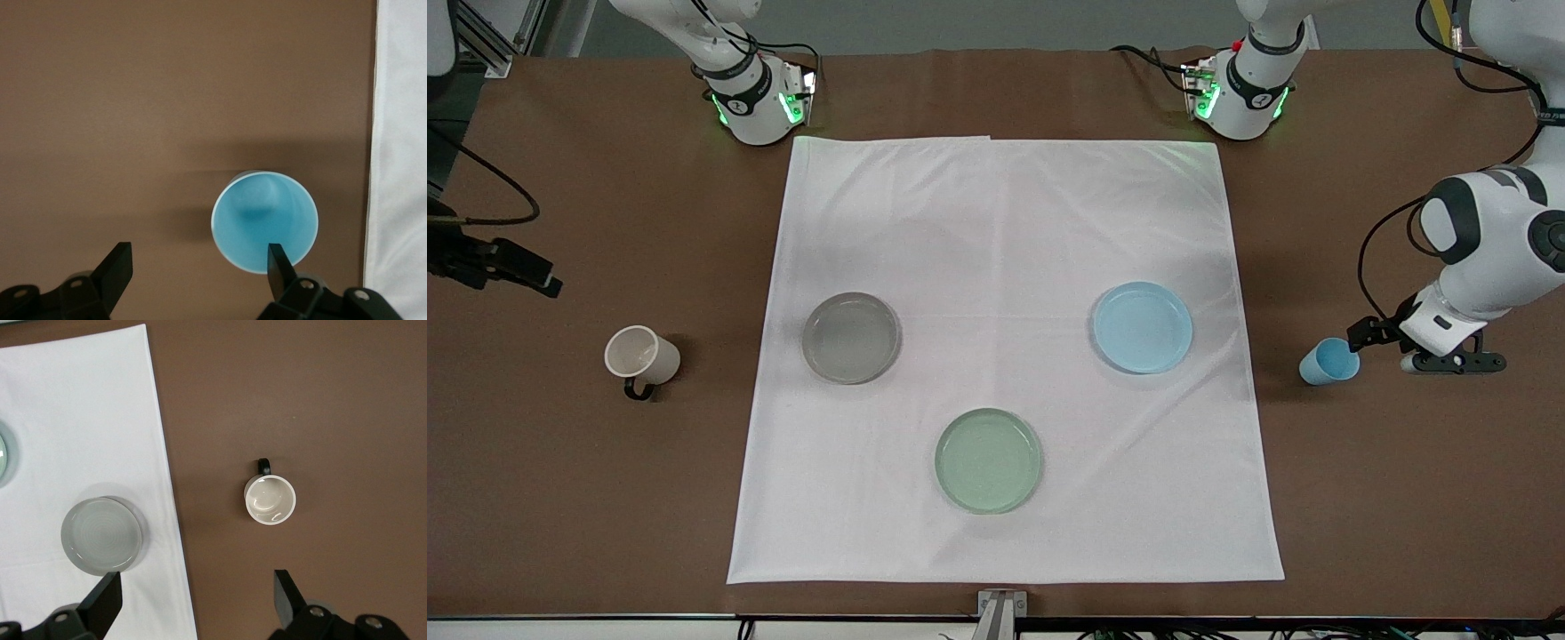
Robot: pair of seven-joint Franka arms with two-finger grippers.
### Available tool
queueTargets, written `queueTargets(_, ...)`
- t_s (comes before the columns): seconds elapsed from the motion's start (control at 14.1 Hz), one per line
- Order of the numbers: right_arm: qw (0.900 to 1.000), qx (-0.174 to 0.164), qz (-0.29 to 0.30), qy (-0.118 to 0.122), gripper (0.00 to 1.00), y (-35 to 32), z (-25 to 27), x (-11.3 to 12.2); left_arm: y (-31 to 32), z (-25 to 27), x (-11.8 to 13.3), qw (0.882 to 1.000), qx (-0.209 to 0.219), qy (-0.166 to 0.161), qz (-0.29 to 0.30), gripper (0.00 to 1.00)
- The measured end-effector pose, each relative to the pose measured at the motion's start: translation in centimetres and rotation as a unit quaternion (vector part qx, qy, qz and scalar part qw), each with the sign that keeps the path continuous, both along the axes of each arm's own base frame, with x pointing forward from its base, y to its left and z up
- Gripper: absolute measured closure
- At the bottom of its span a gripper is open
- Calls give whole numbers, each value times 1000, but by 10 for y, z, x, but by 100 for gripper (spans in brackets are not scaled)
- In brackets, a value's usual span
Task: Place blue cup in blue plate and white mug in gray plate
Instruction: 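Reach the left gripper to the blue cup while the right gripper reaches the mug, then grasp the blue cup with the left gripper and carry it over the blue plate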
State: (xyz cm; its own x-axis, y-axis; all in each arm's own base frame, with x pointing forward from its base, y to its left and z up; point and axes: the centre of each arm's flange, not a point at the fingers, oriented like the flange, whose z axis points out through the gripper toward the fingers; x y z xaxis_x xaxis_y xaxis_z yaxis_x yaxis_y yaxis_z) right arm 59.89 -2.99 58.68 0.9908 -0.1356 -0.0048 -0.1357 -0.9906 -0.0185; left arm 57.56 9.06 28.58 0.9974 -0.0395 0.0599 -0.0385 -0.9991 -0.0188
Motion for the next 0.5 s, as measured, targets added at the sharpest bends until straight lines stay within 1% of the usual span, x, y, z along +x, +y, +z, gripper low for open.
queueTargets(0.07, 1000, -3, -1, 10, 0, -2, -19, 9, -1, -8, 0, 1000, -2, 2, -1, 17)
queueTargets(0.14, 1000, -10, 2, 22, 0, -6, -39, 17, -1, -17, 0, 1000, -3, 6, -1, 26)
queueTargets(0.21, 999, -20, 7, 33, 0, -12, -61, 25, -2, -26, 0, 1000, -5, 10, -1, 32)
queueTargets(0.28, 999, -26, 15, 38, 0, -17, -83, 35, -3, -34, 0, 1000, -7, 13, -2, 32)
queueTargets(0.35, 999, -29, 25, 36, 0, -22, -103, 42, -3, -41, 0, 1000, -8, 15, -2, 39)
queueTargets(0.43, 998, -30, 37, 30, 0, -29, -123, 48, -4, -46, 0, 1000, -9, 16, -2, 48)
queueTargets(0.5, 998, -31, 46, 23, 0, -35, -145, 50, -4, -48, 0, 1000, -10, 17, -2, 61)
